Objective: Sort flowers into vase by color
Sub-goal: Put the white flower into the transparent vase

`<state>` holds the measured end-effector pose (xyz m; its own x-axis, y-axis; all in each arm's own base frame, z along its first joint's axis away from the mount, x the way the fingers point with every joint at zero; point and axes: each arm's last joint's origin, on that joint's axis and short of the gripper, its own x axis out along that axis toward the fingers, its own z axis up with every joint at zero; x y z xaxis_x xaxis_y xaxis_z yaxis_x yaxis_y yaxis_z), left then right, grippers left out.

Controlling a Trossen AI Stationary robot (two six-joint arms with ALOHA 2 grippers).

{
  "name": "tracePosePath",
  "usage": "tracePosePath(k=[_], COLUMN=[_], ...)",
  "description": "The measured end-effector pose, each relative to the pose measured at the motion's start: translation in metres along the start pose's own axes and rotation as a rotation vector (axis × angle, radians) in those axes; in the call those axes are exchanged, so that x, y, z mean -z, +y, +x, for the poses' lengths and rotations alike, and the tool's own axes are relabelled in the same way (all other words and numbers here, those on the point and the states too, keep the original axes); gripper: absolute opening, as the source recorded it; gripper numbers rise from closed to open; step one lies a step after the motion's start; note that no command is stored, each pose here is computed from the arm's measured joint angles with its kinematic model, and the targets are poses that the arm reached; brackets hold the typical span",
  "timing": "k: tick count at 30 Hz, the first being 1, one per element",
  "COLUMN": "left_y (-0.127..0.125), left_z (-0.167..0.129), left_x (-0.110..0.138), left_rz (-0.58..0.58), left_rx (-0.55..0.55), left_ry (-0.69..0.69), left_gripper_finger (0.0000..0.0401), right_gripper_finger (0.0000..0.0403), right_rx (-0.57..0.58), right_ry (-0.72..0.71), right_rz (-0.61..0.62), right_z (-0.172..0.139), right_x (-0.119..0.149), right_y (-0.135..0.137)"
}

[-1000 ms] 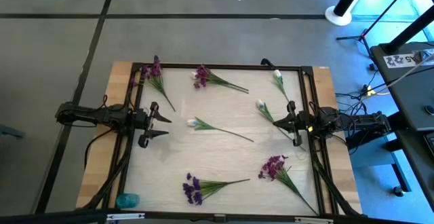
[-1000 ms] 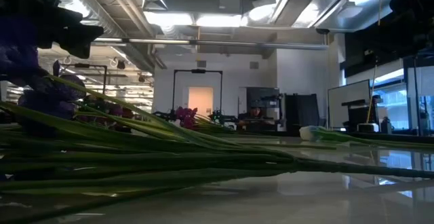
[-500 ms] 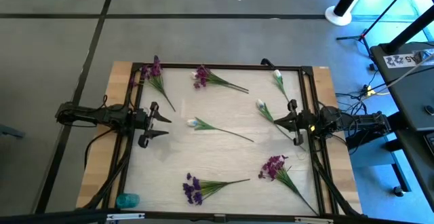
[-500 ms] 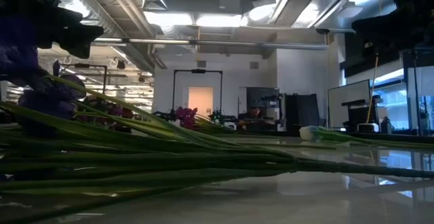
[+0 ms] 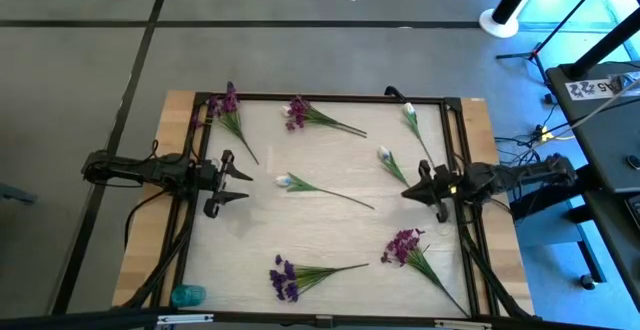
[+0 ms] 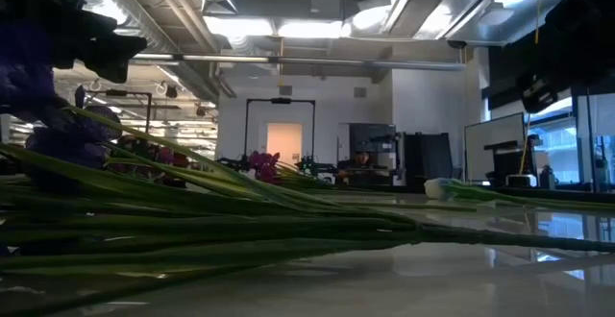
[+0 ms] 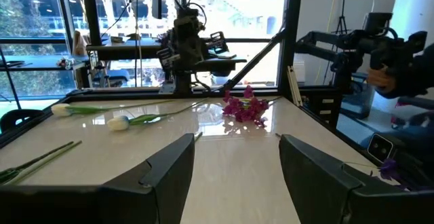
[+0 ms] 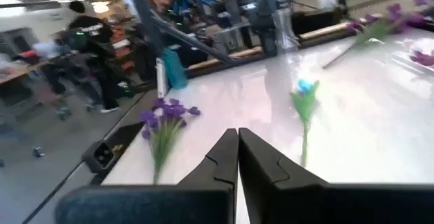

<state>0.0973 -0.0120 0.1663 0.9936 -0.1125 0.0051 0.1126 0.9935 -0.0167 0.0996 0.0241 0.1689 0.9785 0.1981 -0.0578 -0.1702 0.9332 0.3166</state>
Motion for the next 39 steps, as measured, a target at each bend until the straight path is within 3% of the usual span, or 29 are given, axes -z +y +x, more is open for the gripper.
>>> tracePosePath(k=[10, 15, 21, 25, 32, 39], left_y=[0.0, 0.0, 0.0, 0.0, 0.0, 0.0], left_z=[0.0, 0.0, 0.0, 0.0, 0.0, 0.0], left_x=[0.0, 0.0, 0.0, 0.0, 0.0, 0.0], left_rz=[0.0, 0.0, 0.0, 0.0, 0.0, -0.001], left_rx=[0.0, 0.0, 0.0, 0.0, 0.0, 0.0], left_ry=[0.0, 0.0, 0.0, 0.0, 0.0, 0.0], left_gripper_finger=[0.0213, 0.0213, 0.0213, 0.0213, 0.0213, 0.0213], right_gripper_finger=[0.0018, 0.0061, 0.0117, 0.0138, 0.0143, 0.0143], right_rx=[0.232, 0.262, 0.323, 0.297, 0.33, 0.44], right_ry=[0.073, 0.09, 0.157, 0.204, 0.273, 0.387], right_rz=[-0.058, -0.066, -0.098, -0.084, -0.113, -0.176], right_z=[0.027, 0.052, 0.093, 0.123, 0.174, 0.23], right_x=[0.018, 0.012, 0.003, -0.001, -0.005, -0.007], right_y=[0.011, 0.018, 0.032, 0.042, 0.056, 0.035])
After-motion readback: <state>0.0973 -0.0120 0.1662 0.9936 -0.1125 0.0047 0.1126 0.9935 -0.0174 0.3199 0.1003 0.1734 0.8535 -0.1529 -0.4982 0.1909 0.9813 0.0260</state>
